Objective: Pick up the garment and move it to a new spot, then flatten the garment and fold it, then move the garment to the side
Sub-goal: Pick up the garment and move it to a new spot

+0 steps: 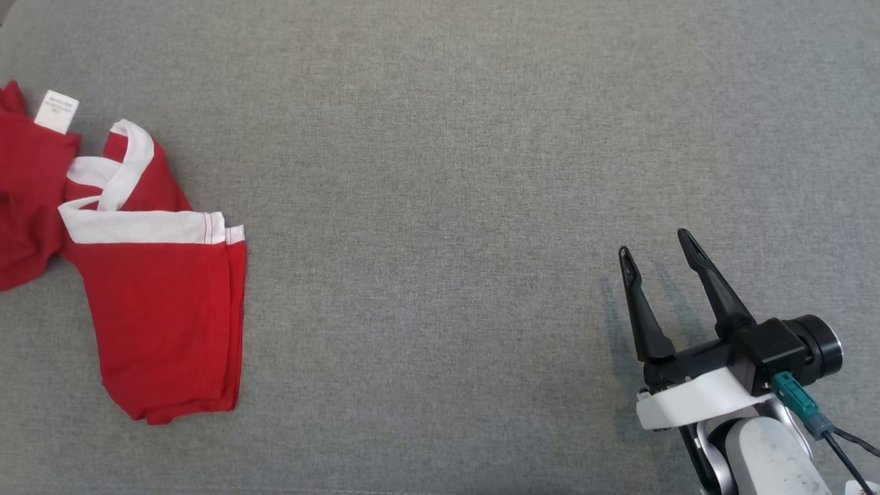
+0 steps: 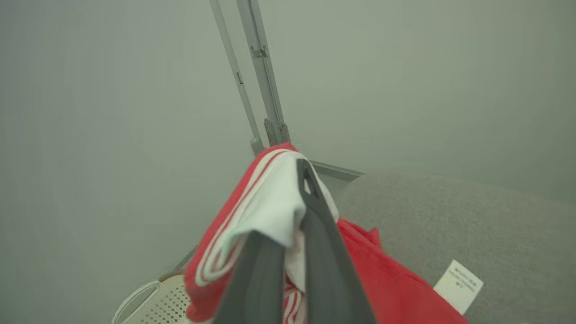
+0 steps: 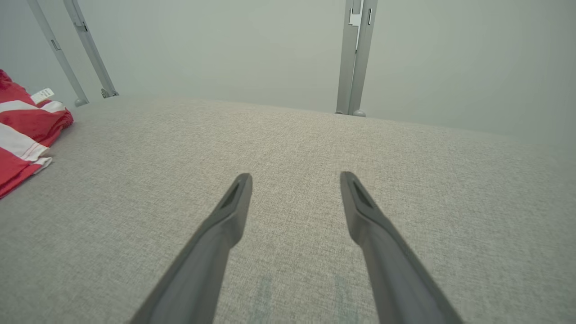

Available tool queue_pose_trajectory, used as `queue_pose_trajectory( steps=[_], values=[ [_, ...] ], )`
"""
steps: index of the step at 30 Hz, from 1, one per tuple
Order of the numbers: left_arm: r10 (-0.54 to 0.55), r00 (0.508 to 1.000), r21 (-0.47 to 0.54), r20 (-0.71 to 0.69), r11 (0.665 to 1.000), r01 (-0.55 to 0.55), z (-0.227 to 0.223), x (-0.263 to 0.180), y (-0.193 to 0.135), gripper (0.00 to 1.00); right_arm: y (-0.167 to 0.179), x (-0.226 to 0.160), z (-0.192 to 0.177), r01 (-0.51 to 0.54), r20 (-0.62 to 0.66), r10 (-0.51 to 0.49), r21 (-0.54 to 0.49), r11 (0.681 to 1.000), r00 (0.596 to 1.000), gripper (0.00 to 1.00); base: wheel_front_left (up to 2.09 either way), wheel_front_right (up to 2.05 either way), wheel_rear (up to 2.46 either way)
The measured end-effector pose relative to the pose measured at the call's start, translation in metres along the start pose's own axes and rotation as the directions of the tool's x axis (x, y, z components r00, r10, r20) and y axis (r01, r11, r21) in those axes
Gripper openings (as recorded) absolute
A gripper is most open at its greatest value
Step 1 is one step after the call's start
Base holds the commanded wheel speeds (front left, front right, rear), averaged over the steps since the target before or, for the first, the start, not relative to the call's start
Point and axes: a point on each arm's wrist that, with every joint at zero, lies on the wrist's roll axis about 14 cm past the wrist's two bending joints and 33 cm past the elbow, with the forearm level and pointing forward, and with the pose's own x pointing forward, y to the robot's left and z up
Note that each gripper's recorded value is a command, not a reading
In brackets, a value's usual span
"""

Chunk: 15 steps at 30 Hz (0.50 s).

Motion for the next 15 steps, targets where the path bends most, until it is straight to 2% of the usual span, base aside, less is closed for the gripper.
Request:
queue_pose_trajectory(
  steps=[4,10,11,12,13,14,15],
  values=[
    [-0.057,0.990,-0.062,-0.130,0.997,0.049,-0.049,-0.008,-0.024,0.00,0.001,0.004,-0.010,-0.010,-0.022,0.010,0.003,1.000,1.000,1.00,0.00,0.00,0.00],
    [-0.107,0.962,-0.144,-0.250,0.987,0.072,-0.092,-0.024,-0.046,0.00,0.006,0.011,-0.016,-0.030,-0.027,0.030,0.013,0.999,0.999,1.00,0.00,0.00,0.00],
    [-0.115,0.955,-0.154,-0.274,0.985,0.074,-0.099,-0.027,-0.050,0.04,0.007,0.012,-0.016,-0.032,-0.027,0.033,0.014,0.999,0.999,1.00,0.00,0.00,0.00],
    [-0.125,0.951,-0.161,-0.284,0.984,0.081,-0.102,-0.030,-0.054,0.39,0.008,0.012,-0.015,-0.034,-0.026,0.034,0.014,0.999,0.999,1.00,0.00,0.00,0.00],
    [-0.129,0.948,-0.165,-0.290,0.983,0.084,-0.105,-0.032,-0.056,0.91,0.008,0.012,-0.015,-0.035,-0.024,0.035,0.014,0.999,0.999,1.00,0.00,0.00,0.00],
    [-0.133,0.947,-0.168,-0.292,0.982,0.086,-0.106,-0.034,-0.058,1.00,0.009,0.012,-0.015,-0.036,-0.024,0.036,0.014,0.999,0.999,1.00,0.00,0.00,0.00],
    [-0.136,0.948,-0.174,-0.288,0.981,0.088,-0.105,-0.035,-0.058,1.00,0.009,0.012,-0.014,-0.036,-0.022,0.036,0.014,0.999,0.999,1.00,0.00,0.00,0.00]
  ],
)
